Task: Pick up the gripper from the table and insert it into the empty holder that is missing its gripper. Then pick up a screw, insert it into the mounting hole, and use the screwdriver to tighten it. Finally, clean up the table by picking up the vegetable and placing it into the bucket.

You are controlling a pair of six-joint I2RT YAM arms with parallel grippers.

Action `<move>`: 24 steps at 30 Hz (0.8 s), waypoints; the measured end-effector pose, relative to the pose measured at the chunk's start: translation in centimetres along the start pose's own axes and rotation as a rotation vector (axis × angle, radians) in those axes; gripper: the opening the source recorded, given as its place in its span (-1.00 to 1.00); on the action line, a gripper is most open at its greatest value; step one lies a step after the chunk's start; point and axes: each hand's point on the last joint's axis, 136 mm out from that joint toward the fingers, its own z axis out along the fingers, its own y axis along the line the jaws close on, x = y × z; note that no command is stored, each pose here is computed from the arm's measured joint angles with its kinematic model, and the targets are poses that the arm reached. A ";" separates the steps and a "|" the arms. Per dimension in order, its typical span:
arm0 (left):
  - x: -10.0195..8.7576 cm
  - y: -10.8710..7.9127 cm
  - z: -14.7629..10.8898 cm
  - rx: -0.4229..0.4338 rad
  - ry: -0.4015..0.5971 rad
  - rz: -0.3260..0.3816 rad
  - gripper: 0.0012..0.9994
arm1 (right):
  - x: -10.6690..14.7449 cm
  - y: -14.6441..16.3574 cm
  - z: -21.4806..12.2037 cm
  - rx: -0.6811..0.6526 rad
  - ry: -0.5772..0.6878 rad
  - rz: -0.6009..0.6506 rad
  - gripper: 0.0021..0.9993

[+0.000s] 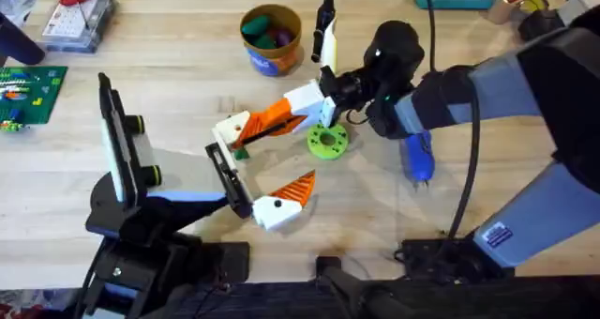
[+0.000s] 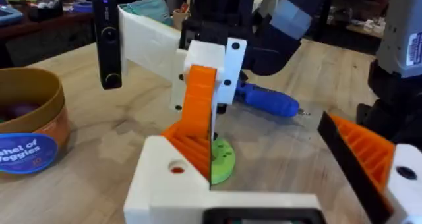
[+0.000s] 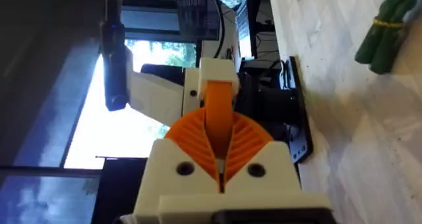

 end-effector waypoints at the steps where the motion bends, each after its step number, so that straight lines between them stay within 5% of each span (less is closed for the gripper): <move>1: 0.0 0.0 0.0 0.001 0.000 0.000 0.99 | 0.0 0.0 0.2 -0.001 0.004 -0.001 -0.99; 24: 0.0 0.1 0.0 -0.007 -0.001 0.001 0.99 | -0.1 0.0 0.6 0.000 0.012 0.010 -0.99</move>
